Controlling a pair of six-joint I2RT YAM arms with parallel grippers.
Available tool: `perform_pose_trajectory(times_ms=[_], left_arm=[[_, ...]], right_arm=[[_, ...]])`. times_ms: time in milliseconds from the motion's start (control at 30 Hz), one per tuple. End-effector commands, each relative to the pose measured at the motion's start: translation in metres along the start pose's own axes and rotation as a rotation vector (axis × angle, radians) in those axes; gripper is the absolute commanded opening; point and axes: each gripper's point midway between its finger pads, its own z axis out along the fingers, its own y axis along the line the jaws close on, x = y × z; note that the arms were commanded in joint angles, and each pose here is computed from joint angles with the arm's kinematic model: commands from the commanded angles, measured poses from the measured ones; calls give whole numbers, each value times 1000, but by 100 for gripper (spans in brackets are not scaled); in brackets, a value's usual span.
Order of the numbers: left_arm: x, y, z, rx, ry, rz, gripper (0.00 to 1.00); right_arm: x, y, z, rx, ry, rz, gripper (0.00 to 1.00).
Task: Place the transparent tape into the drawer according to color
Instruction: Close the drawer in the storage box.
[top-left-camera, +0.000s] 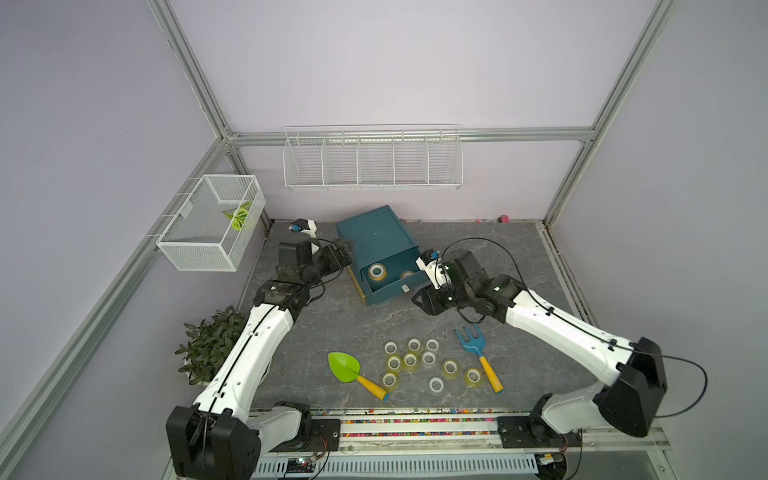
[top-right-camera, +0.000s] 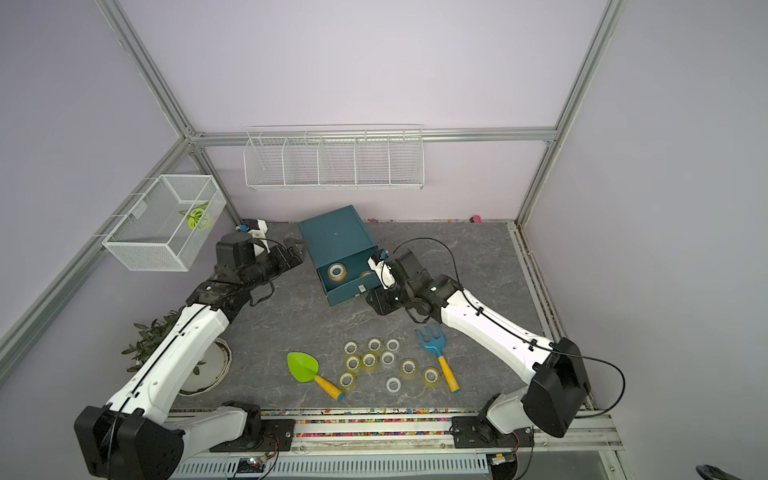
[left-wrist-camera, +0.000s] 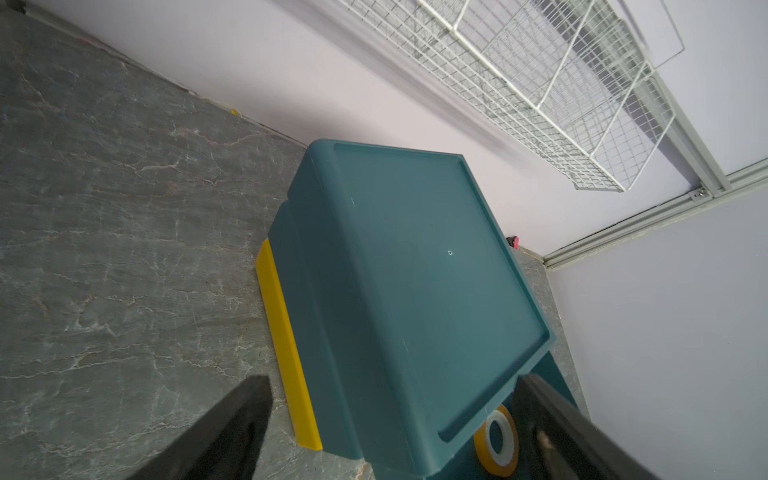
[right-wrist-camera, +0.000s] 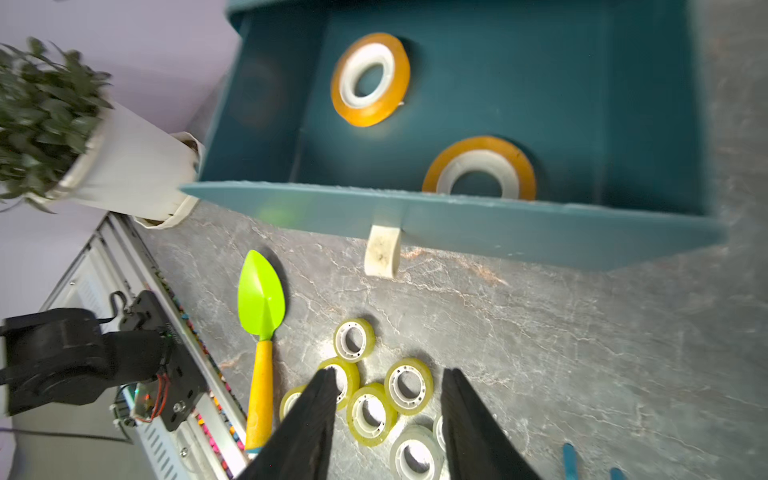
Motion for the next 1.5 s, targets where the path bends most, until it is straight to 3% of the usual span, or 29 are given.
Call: perform_pose_trajectory(times_ms=[0, 500, 900, 1233, 1333, 1467], left_arm=[[-6, 6, 11, -36, -8, -3, 96], [23, 26, 40, -86, 114, 2, 96], [37, 31, 43, -100, 153, -1, 96], [17, 5, 27, -25, 114, 41, 98], [19, 5, 30, -20, 115, 41, 98], [28, 11, 40, -26, 148, 31, 98]], right_arm=[[-31, 4, 11, -5, -120, -6, 45], [-95, -5, 67, 62, -217, -15, 44], [-110, -16, 91, 98, -301, 17, 47], [-81, -9, 39, 62, -307, 86, 59], [-56, -17, 39, 54, -273, 222, 59], [-31, -18, 67, -62, -203, 425, 59]])
